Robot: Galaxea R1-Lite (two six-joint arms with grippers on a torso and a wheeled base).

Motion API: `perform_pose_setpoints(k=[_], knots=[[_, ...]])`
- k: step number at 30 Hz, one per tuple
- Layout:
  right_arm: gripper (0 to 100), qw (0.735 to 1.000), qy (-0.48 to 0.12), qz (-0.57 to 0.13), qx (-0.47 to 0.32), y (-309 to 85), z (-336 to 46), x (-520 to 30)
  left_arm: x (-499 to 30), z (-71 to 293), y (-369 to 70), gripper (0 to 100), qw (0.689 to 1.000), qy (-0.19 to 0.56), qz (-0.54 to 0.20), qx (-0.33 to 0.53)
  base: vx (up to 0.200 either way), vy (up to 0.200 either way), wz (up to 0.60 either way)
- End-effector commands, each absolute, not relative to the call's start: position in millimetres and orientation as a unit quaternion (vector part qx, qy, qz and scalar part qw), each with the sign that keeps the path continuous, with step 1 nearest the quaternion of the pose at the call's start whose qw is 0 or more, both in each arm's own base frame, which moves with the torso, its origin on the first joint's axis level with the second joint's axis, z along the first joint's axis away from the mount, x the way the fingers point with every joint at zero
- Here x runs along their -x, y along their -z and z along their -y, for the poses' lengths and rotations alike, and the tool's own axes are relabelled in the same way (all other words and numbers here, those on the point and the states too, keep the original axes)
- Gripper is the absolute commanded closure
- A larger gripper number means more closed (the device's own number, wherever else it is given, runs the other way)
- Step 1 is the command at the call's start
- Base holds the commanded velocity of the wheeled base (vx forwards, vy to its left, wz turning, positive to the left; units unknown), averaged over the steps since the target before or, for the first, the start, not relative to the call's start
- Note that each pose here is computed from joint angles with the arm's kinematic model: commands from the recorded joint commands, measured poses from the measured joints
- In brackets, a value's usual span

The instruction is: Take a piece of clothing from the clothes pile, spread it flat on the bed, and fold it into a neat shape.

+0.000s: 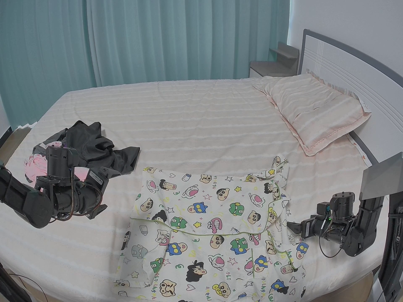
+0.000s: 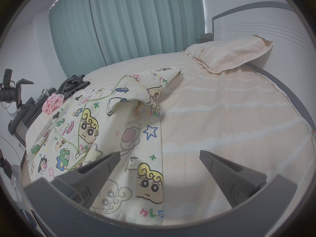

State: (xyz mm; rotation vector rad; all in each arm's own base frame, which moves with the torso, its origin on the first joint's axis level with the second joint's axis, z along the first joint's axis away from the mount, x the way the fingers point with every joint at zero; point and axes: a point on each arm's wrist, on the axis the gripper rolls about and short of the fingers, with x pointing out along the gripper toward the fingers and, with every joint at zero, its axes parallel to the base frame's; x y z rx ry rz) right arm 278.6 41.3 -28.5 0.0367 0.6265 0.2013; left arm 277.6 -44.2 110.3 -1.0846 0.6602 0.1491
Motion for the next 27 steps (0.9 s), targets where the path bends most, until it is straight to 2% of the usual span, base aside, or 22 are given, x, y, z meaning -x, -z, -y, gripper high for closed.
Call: perform_pose_setpoints(k=[1,8,20,21,27], knots=[[0,0.943,-0.104,-0.315,-0.016,33,-44,-277,-278,44,-109,0,0.802,-0.071,-0.309,0.506,0.000,0.000,0.00],[0,0.937,-0.131,-0.324,-0.005,43,-65,-278,-279,44,-107,0,0.801,-0.073,-0.312,0.505,0.000,0.000,0.00],[0,0.935,-0.130,-0.330,-0.019,48,-66,-280,-279,45,-107,0,0.801,-0.073,-0.312,0.506,0.000,0.000,0.00],[100,0.935,-0.129,-0.329,-0.021,47,-66,-280,-279,45,-107,0,0.801,-0.073,-0.312,0.506,0.000,0.000,0.00],[100,0.936,-0.128,-0.328,-0.030,43,-66,-278,-279,44,-107,0,0.801,-0.073,-0.312,0.506,0.000,0.000,0.00]])
